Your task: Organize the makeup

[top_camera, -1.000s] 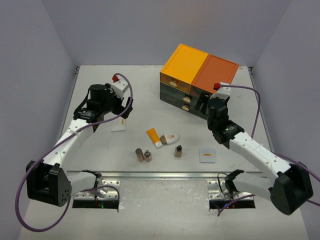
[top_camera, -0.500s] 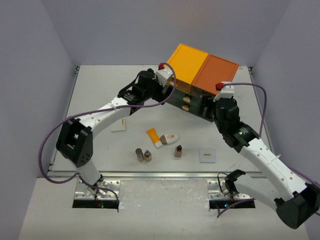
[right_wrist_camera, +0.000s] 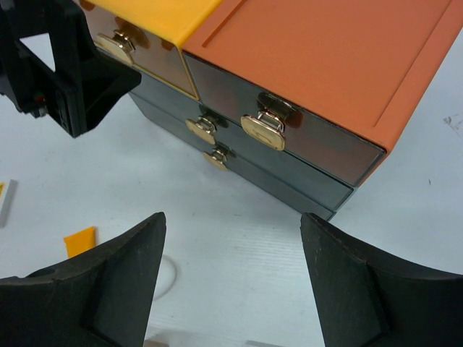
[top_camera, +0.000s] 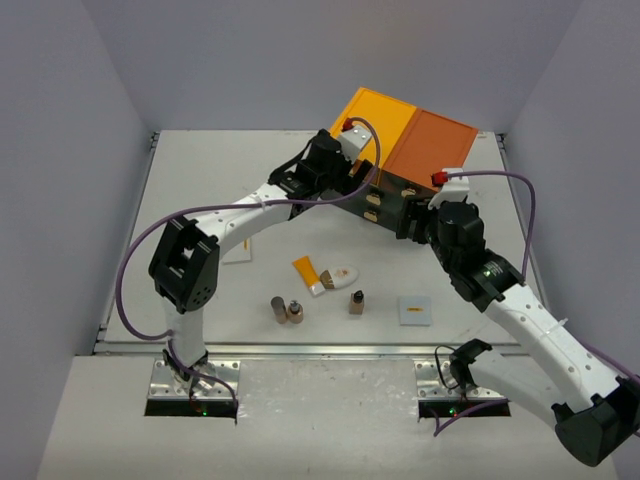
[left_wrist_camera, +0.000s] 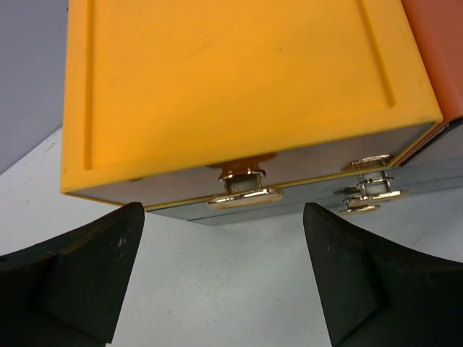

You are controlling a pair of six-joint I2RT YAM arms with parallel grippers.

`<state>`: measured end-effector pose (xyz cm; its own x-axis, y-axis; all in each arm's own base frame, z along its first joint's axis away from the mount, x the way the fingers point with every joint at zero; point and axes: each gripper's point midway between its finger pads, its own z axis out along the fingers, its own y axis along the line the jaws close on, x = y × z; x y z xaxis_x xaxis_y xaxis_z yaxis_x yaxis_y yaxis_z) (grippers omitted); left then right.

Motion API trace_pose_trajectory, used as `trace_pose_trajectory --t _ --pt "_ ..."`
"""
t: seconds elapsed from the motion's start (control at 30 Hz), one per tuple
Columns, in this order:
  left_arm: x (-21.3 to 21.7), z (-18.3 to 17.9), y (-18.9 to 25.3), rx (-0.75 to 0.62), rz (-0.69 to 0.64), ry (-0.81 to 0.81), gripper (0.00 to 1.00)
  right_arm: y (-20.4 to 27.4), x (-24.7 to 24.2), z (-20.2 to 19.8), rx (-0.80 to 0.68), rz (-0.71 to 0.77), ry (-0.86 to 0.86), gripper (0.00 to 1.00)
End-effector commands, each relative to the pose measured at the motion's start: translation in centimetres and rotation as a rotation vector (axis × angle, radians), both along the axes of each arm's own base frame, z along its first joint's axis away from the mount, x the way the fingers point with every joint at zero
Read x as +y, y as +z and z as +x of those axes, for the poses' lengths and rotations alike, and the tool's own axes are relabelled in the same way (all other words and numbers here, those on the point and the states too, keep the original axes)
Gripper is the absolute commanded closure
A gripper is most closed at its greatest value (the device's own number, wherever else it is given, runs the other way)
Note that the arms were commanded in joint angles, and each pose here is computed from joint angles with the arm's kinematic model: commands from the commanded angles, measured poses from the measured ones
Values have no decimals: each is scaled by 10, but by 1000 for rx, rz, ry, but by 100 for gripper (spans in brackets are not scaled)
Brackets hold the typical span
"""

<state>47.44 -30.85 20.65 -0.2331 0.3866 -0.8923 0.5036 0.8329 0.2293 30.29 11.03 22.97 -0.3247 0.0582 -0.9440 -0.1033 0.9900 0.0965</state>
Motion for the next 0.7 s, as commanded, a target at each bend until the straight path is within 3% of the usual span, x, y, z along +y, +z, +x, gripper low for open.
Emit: trace_pose_trajectory --t 0.0,0.17,0.4,0.47,0.53,0.63,0.67 --pt "-4 17 27 -59 -74 56 20 2 -1 0 -18 8 -2 25" --pt "-10 13 27 -52 -83 18 28 -1 -2 -1 -12 11 -4 25" --pt "-10 13 28 -54 -88 19 49 -3 -2 -2 -9 14 -5 25" --pt "-10 13 29 -52 -92 19 62 -5 -2 -3 -6 9 -4 25" --pt "-10 13 30 -53 -91 22 68 -6 -3 -4 -1 7 -3 25" --pt "-7 14 27 -49 -78 35 92 -8 -4 -7 4 10 -2 25" --pt "-7 15 26 -48 -75 40 93 -9 -4 -8 7 10 -4 25"
